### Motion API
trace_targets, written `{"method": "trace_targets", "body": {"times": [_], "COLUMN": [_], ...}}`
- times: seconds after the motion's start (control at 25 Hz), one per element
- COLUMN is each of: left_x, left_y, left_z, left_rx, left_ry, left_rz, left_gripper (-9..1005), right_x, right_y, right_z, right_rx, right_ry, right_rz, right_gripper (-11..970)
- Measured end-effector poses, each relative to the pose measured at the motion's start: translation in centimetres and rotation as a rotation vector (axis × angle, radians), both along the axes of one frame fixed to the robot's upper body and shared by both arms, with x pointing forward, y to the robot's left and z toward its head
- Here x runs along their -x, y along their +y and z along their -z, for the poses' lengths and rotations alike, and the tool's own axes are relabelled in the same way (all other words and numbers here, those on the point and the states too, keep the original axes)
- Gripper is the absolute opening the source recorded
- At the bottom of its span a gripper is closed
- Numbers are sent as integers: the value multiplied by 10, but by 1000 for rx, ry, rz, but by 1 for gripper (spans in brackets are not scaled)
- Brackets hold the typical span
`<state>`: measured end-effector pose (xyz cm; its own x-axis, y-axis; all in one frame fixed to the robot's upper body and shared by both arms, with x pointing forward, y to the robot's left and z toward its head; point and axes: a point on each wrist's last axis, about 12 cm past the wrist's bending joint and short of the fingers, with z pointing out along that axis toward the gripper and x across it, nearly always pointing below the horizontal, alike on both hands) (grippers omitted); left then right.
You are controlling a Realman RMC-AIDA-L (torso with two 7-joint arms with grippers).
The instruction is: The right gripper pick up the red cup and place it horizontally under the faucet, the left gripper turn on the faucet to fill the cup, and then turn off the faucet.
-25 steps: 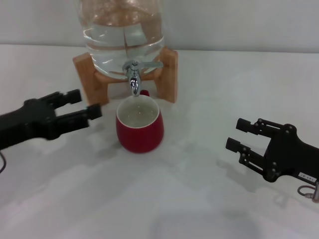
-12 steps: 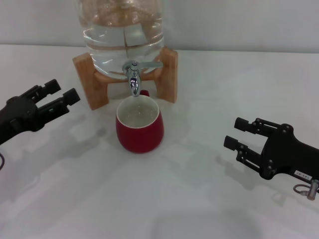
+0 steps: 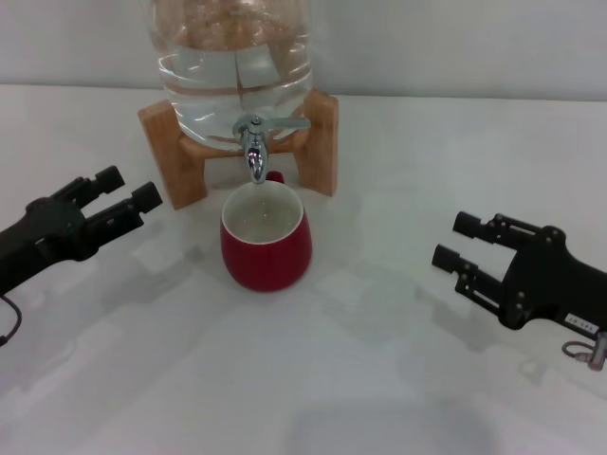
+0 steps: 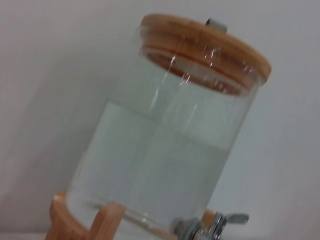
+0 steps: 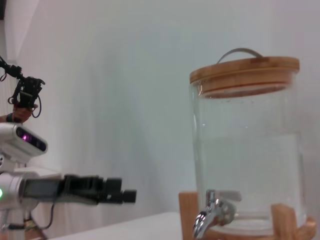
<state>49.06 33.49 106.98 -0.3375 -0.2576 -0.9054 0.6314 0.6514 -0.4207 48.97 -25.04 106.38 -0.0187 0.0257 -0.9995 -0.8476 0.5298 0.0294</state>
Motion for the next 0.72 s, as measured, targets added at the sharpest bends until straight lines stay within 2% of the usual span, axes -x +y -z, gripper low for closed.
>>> {"method": "trace_targets", "body": {"times": [0.24,0.48,0.72], "left_x": [0,-2,-3], "left_y": [0,-4,-5], "left_z": [5,5,4], "left_rx": [-28,-33,-28], "left_ry": [33,33,38], "left_rz": [4,20,25], "left_gripper": [887,887,887], "right_x": [0,3,2], "right_y": [-3,0,1], "right_z": [-4,-3,-4], "right_rx": [-35,-2,-22], "right_ry": [-28,-39,-39], "right_rz": [29,-9,1], "right_gripper": [496,499,710]}}
